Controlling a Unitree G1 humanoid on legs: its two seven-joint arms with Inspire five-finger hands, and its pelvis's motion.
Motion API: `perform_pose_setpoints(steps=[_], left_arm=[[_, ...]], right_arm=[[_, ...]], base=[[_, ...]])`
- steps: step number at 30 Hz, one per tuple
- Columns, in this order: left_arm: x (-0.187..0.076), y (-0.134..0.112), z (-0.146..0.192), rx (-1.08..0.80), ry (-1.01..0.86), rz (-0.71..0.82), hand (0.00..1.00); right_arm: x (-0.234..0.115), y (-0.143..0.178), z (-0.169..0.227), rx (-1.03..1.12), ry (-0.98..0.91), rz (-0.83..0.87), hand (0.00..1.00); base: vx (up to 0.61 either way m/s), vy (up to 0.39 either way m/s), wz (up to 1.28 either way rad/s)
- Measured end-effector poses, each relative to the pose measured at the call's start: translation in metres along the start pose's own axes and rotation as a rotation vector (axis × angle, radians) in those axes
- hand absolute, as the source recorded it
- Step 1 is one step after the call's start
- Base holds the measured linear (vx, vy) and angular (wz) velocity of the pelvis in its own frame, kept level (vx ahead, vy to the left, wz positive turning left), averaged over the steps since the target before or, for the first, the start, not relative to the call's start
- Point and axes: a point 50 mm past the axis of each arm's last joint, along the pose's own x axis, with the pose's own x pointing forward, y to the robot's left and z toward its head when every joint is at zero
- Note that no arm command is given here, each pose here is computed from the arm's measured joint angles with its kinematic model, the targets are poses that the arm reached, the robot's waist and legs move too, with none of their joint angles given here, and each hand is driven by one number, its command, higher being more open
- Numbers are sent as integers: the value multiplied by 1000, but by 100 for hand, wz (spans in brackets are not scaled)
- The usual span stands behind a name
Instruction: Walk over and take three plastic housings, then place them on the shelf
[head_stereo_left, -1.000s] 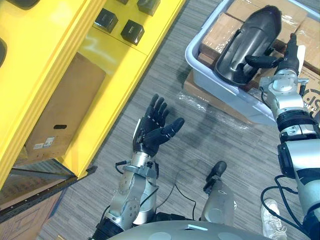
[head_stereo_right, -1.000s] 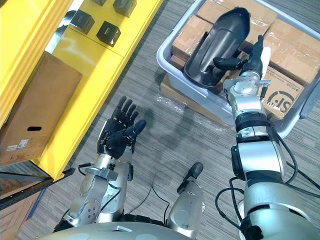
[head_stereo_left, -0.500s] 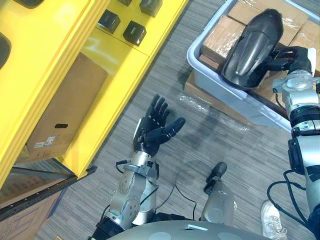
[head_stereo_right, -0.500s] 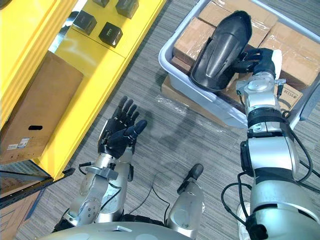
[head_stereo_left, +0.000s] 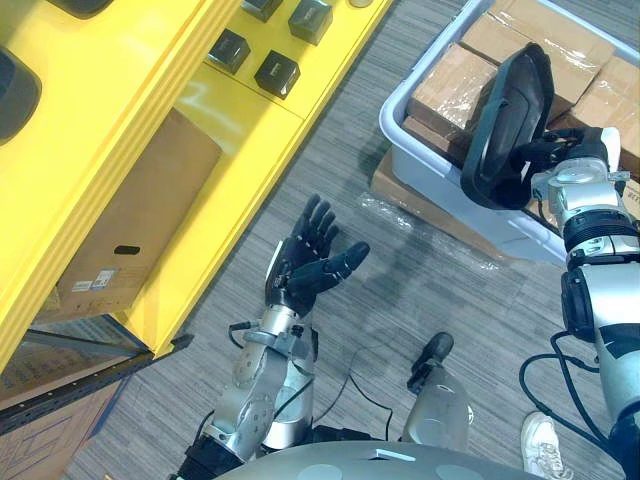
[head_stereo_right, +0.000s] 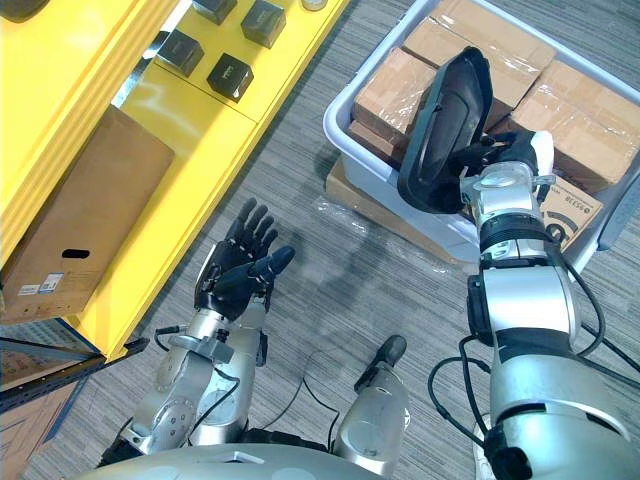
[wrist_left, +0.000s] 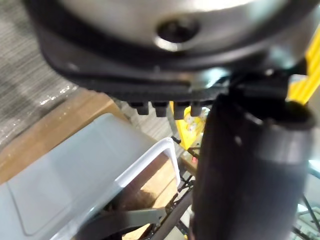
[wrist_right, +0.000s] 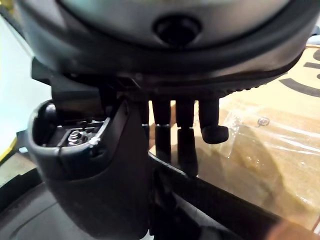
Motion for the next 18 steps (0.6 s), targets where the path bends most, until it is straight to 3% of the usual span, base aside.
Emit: perform_pose_setpoints(steps=[10,18], left_arm=[[4,-8,7,89,-22,-107,100],[72,-34,67,254,-171,-309,100]], right_arm=[[-2,-7,6,-67,-118,-185,0],[-14,-8,44,-108,-348,-275,0]], base=[[-11,-39,-6],[-59,-50,-24]])
